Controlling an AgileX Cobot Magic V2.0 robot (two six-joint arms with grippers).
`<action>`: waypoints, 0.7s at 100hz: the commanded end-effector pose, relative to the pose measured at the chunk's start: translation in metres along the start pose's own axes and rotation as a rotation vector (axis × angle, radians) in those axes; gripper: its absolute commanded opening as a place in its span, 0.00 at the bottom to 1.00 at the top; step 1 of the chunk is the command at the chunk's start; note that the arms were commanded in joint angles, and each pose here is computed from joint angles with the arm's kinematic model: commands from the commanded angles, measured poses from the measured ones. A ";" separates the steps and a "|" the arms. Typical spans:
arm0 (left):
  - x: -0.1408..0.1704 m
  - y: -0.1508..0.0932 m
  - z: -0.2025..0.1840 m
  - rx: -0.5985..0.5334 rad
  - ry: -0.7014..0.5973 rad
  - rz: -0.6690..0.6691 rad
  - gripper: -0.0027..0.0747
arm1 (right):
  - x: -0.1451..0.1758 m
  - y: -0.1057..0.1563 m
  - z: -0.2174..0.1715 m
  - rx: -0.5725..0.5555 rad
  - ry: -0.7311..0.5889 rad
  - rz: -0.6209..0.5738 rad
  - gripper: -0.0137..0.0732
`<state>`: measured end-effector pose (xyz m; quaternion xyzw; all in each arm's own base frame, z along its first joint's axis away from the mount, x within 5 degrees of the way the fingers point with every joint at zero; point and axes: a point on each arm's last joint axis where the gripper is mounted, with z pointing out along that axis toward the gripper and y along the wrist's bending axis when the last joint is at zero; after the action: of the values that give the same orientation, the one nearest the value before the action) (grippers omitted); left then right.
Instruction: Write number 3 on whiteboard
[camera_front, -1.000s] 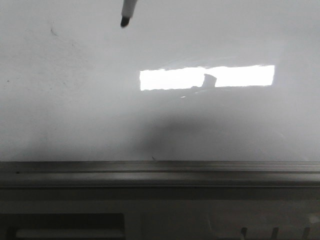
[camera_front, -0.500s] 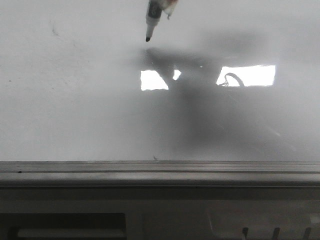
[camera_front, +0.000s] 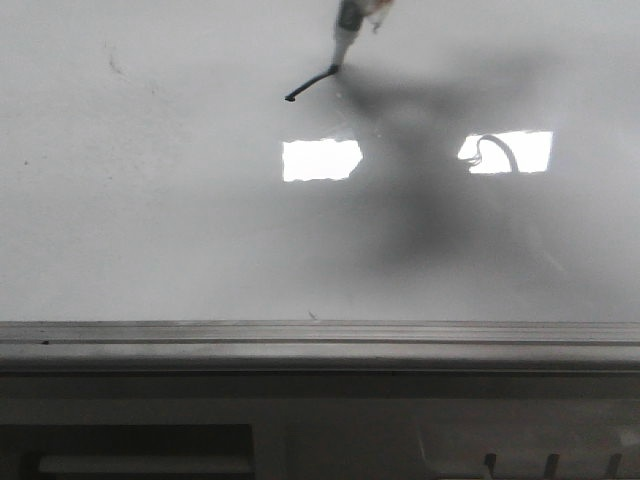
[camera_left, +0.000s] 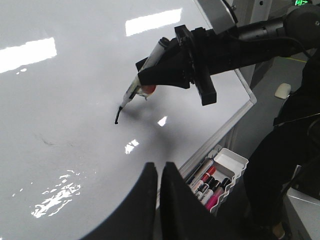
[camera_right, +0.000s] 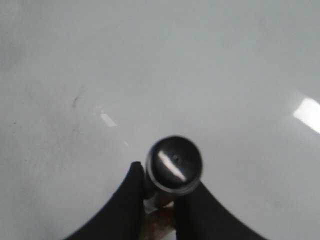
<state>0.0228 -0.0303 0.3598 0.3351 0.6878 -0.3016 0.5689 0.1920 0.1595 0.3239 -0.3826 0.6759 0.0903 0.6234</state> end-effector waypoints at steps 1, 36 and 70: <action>-0.013 -0.001 -0.002 0.010 -0.088 -0.013 0.01 | 0.000 -0.014 -0.008 0.077 -0.027 -0.041 0.09; -0.017 -0.001 -0.002 0.012 -0.137 -0.011 0.01 | 0.019 0.027 0.016 -0.055 0.044 -0.024 0.09; -0.017 -0.001 -0.002 0.012 -0.137 -0.011 0.01 | 0.015 0.011 0.002 0.001 0.023 0.009 0.09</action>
<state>0.0233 -0.0309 0.3632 0.3288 0.6758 -0.3090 0.5829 0.1828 0.1764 0.3001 -0.3979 0.6855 0.1117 0.5993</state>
